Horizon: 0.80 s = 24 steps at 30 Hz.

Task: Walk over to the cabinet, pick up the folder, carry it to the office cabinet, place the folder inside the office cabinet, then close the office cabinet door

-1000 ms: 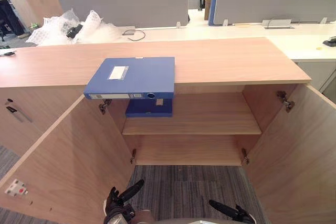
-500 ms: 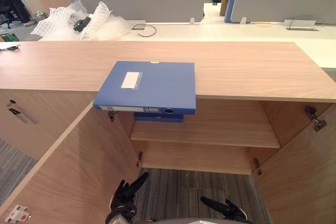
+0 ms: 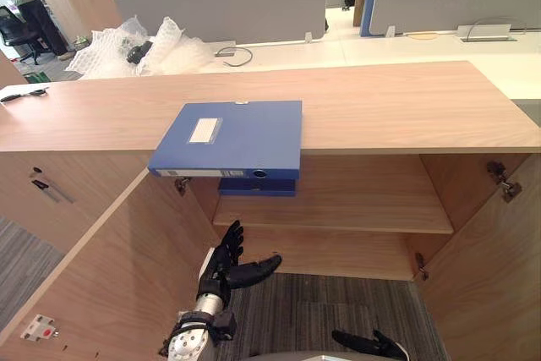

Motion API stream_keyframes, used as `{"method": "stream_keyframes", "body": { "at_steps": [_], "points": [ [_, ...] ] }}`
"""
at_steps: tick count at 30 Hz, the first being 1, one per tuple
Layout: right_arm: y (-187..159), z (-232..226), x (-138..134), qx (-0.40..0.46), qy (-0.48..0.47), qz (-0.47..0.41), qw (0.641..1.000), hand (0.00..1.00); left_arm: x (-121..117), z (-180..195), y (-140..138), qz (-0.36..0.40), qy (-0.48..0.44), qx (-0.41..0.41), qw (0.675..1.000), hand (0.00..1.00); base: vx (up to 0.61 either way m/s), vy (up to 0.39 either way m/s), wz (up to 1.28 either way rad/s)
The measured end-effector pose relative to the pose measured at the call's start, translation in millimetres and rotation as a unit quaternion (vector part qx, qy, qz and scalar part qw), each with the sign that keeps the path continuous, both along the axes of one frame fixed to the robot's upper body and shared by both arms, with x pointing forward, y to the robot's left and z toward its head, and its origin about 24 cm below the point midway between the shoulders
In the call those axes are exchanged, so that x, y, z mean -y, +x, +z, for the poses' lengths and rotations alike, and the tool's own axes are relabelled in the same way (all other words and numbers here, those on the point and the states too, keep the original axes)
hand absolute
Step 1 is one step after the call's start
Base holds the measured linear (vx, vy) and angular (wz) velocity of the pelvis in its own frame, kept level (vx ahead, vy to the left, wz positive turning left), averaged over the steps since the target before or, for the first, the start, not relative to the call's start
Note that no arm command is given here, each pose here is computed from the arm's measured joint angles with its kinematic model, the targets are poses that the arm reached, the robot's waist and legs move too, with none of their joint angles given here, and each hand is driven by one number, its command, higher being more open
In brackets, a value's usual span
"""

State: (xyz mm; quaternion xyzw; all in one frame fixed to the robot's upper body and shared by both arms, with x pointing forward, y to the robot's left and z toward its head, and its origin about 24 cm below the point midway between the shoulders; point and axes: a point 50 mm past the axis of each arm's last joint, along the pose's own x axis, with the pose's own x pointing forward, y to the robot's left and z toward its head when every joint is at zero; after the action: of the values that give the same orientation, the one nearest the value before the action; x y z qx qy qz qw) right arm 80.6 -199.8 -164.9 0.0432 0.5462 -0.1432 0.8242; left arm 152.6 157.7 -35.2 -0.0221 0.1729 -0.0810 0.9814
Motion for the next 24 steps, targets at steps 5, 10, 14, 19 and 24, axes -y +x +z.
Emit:
{"method": "stream_keyframes", "body": {
  "at_steps": [5,10,14,19,24],
  "points": [
    [1,1,3,-0.004,0.002,0.032,0.999,1.0,-7,37,2,-0.124,0.024,0.059,0.99,1.0,-0.09,-0.002,-0.08],
    [-2,1,9,-0.011,0.003,0.042,0.999,1.0,0,82,8,-0.237,-0.021,0.121,0.964,1.0,-0.1,0.02,-0.05],
    [-6,0,11,-0.017,0.007,0.04,0.999,1.0,5,95,12,-0.268,-0.082,0.136,0.95,1.0,-0.07,0.006,-0.03],
    [-11,-1,15,-0.026,0.004,0.025,0.999,1.0,16,104,20,-0.301,-0.114,0.147,0.935,1.0,-0.07,-0.02,0.04],
    [-22,-3,24,-0.048,0.001,0.004,0.999,1.0,37,125,31,-0.345,-0.16,0.183,0.907,1.0,-0.05,-0.037,0.04]
  ]
}}
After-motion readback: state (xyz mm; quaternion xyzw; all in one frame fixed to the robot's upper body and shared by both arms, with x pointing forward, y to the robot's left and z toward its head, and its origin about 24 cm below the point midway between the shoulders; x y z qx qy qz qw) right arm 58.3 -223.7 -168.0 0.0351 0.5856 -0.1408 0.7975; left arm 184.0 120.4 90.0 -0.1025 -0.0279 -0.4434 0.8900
